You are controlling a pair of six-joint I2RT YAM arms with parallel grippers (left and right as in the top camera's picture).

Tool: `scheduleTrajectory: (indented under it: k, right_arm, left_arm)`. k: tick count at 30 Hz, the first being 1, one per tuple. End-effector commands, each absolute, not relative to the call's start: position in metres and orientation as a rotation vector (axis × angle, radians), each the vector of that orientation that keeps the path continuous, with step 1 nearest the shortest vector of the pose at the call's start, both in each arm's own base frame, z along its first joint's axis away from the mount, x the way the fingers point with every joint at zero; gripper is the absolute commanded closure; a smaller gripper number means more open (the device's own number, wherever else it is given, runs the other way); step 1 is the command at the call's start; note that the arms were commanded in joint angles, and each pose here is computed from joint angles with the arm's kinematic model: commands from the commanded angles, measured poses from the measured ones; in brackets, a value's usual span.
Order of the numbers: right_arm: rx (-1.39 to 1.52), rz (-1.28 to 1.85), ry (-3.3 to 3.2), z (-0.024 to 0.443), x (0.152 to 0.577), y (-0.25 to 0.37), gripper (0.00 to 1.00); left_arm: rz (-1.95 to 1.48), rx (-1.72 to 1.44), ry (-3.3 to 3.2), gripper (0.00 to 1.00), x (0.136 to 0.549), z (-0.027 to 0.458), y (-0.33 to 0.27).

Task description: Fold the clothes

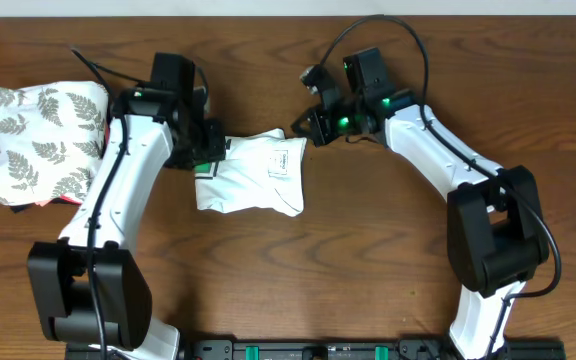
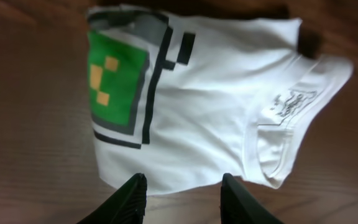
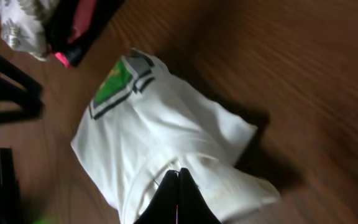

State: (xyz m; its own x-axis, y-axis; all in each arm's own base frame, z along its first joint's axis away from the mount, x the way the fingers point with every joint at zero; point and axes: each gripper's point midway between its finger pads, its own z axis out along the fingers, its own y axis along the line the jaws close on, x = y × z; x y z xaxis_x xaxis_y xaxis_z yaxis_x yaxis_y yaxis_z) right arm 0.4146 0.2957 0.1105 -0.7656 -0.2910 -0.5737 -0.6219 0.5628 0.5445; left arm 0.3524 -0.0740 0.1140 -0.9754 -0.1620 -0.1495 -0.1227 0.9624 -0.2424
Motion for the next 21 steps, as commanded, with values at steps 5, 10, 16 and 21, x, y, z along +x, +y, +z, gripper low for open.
scheduleTrajectory:
  k: [5,10,16,21]
  right_arm:
    - [-0.777,1.134,2.405,0.085,0.400,0.330,0.99]
    - [-0.776,1.160,2.459,0.058,0.391,0.344,0.99]
    - [-0.782,1.141,2.519,0.033,0.383,0.347,0.99]
    - [-0.708,1.016,2.600,0.018,0.389,0.334,0.99]
  left_arm:
    - [-0.382,-0.246,3.002,0.61,0.335,0.076,-0.076]
    - [-0.382,-0.263,3.007,0.60,0.327,0.052,-0.075]
    - [-0.389,-0.278,3.005,0.60,0.312,0.014,-0.074]
    - [-0.500,-0.299,3.081,0.60,0.283,-0.004,-0.085]
